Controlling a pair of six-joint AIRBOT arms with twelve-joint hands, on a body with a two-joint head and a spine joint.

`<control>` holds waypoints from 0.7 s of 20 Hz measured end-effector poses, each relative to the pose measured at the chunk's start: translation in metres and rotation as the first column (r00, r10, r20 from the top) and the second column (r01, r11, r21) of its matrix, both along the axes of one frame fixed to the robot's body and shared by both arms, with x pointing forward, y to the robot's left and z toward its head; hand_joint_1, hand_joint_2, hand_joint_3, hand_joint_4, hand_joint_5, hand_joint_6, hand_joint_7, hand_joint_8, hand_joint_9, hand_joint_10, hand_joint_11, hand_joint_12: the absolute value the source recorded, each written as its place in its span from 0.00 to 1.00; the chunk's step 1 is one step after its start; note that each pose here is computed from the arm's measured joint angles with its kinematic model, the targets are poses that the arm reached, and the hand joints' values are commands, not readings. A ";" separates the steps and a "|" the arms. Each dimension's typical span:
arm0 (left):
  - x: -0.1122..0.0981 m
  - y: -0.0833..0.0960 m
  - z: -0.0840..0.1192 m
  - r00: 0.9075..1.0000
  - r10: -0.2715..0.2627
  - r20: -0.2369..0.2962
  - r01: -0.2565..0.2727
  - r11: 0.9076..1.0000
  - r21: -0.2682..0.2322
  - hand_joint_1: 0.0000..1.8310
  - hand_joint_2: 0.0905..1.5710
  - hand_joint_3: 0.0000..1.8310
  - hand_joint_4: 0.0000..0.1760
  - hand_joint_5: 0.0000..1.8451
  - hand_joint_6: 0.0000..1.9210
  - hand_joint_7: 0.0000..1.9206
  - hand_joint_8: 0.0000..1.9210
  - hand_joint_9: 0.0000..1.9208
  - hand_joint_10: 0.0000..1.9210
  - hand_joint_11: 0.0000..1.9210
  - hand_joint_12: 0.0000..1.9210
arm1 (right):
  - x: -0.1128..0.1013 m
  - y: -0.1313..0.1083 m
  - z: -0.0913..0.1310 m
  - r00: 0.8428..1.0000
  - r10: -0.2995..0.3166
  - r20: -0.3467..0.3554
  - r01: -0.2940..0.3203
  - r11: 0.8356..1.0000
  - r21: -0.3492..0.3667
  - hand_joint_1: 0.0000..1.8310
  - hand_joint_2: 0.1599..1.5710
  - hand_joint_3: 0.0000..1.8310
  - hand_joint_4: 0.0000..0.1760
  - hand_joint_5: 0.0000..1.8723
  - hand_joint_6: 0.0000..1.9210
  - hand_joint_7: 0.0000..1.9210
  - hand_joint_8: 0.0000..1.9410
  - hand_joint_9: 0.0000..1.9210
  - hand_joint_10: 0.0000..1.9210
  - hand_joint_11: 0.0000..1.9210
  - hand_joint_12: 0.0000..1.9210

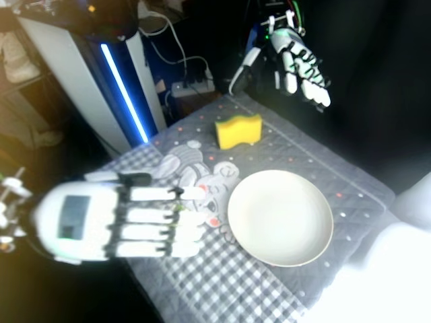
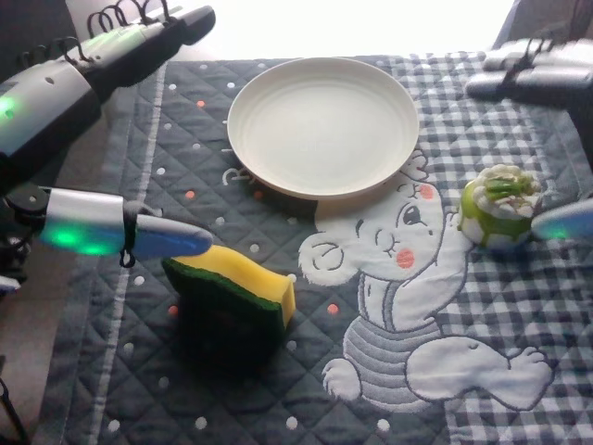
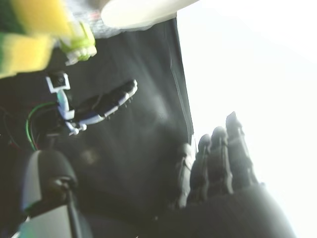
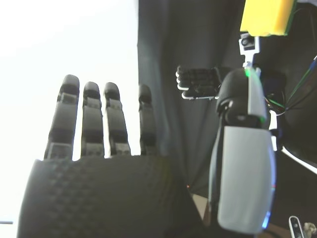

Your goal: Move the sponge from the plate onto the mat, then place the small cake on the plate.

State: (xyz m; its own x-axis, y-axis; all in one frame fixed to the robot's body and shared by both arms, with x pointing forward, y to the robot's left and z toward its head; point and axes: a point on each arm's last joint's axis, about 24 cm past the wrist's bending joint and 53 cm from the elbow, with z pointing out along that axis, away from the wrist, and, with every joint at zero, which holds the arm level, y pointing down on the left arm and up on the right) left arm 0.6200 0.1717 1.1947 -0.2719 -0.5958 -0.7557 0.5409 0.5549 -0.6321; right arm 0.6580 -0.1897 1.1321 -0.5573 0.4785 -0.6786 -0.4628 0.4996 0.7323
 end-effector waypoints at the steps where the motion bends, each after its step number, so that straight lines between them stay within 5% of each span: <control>1: 0.000 0.001 0.000 1.000 0.004 0.000 -0.004 1.000 -0.003 0.46 0.43 0.00 0.53 0.04 0.00 0.00 0.00 0.01 0.00 0.00 0.27 | 0.001 0.002 -0.012 1.000 0.010 -0.026 -0.010 0.999 -0.033 0.44 0.51 0.00 0.91 0.12 0.00 0.08 0.00 0.08 0.01 0.11 0.02; 3: -0.001 0.000 0.002 1.000 0.000 0.007 0.000 1.000 -0.005 0.48 0.42 0.00 0.41 0.05 0.00 0.01 0.00 0.02 0.00 0.00 0.30 | 0.003 0.005 -0.026 0.998 0.015 -0.058 -0.019 0.997 -0.077 0.47 0.51 0.00 0.99 0.13 0.00 0.08 0.00 0.09 0.01 0.15 0.04; 4: -0.001 0.000 0.002 1.000 0.000 0.005 0.000 1.000 -0.009 0.47 0.41 0.00 0.43 0.05 0.00 0.01 0.00 0.03 0.00 0.00 0.28 | 0.003 0.006 -0.030 0.998 0.017 -0.063 -0.024 0.995 -0.101 0.48 0.50 0.00 0.98 0.14 0.00 0.09 0.00 0.11 0.01 0.13 0.12; 5: -0.001 0.000 0.001 1.000 -0.001 0.004 0.001 1.000 -0.008 0.46 0.42 0.00 0.45 0.05 0.00 0.01 0.00 0.02 0.00 0.00 0.24 | 0.003 0.006 -0.032 0.998 0.018 -0.066 -0.025 0.993 -0.112 0.50 0.51 0.00 0.89 0.15 0.00 0.11 0.00 0.13 0.00 0.08 0.29; 6: -0.001 0.000 0.001 1.000 0.000 0.004 0.000 1.000 -0.009 0.45 0.41 0.00 0.44 0.05 0.00 0.02 0.00 0.04 0.00 0.00 0.26 | 0.003 0.004 -0.037 0.997 0.018 -0.069 -0.028 0.990 -0.140 0.51 0.51 0.00 0.69 0.19 0.00 0.16 0.00 0.18 0.00 0.03 0.51; 7: -0.001 0.000 0.001 1.000 0.001 0.003 -0.001 1.000 -0.010 0.45 0.41 0.00 0.44 0.05 0.00 0.02 0.00 0.04 0.00 0.00 0.26 | 0.004 0.002 -0.039 0.997 0.013 -0.072 -0.024 0.988 -0.152 0.51 0.51 0.00 0.69 0.19 0.00 0.16 0.00 0.18 0.00 0.03 0.51; 9: -0.001 0.000 0.000 1.000 0.001 -0.001 -0.001 1.000 -0.009 0.44 0.42 0.00 0.42 0.07 0.00 0.04 0.00 0.06 0.01 0.00 0.33 | 0.006 -0.002 -0.044 0.997 -0.003 -0.083 -0.011 0.985 -0.171 0.56 0.52 0.00 0.28 0.26 0.00 0.23 0.00 0.23 0.01 0.03 0.49; 10: -0.001 0.000 -0.001 1.000 0.001 -0.003 -0.001 1.000 -0.009 0.45 0.42 0.00 0.38 0.07 0.00 0.04 0.00 0.06 0.01 0.00 0.33 | 0.008 -0.003 -0.045 0.996 -0.009 -0.085 -0.006 0.985 -0.170 0.56 0.52 0.00 0.20 0.28 0.00 0.27 0.00 0.26 0.01 0.04 0.52; 11: -0.002 -0.001 -0.001 1.000 0.000 -0.003 0.000 1.000 -0.008 0.46 0.42 0.00 0.40 0.08 0.00 0.04 0.00 0.06 0.00 0.00 0.32 | 0.010 -0.003 -0.044 0.996 -0.013 -0.084 0.000 0.987 -0.161 0.60 0.54 0.00 0.00 0.33 0.00 0.35 0.02 0.35 0.04 0.12 0.65; 13: -0.001 0.000 -0.001 1.000 0.001 -0.004 -0.001 1.000 -0.009 0.48 0.44 0.00 0.33 0.09 0.00 0.04 0.00 0.04 0.00 0.00 0.26 | 0.015 0.001 -0.044 0.996 -0.022 -0.085 0.010 0.991 -0.136 0.69 0.58 0.00 0.00 0.43 0.00 0.47 0.02 0.39 0.33 0.23 0.77; 14: -0.001 0.000 -0.001 1.000 0.002 -0.005 -0.002 1.000 -0.009 0.47 0.44 0.00 0.33 0.09 0.00 0.04 0.00 0.04 0.00 0.00 0.27 | 0.016 0.003 -0.043 0.996 -0.022 -0.086 0.012 0.993 -0.120 0.69 0.58 0.00 0.00 0.47 0.01 0.51 0.02 0.41 0.39 0.28 0.75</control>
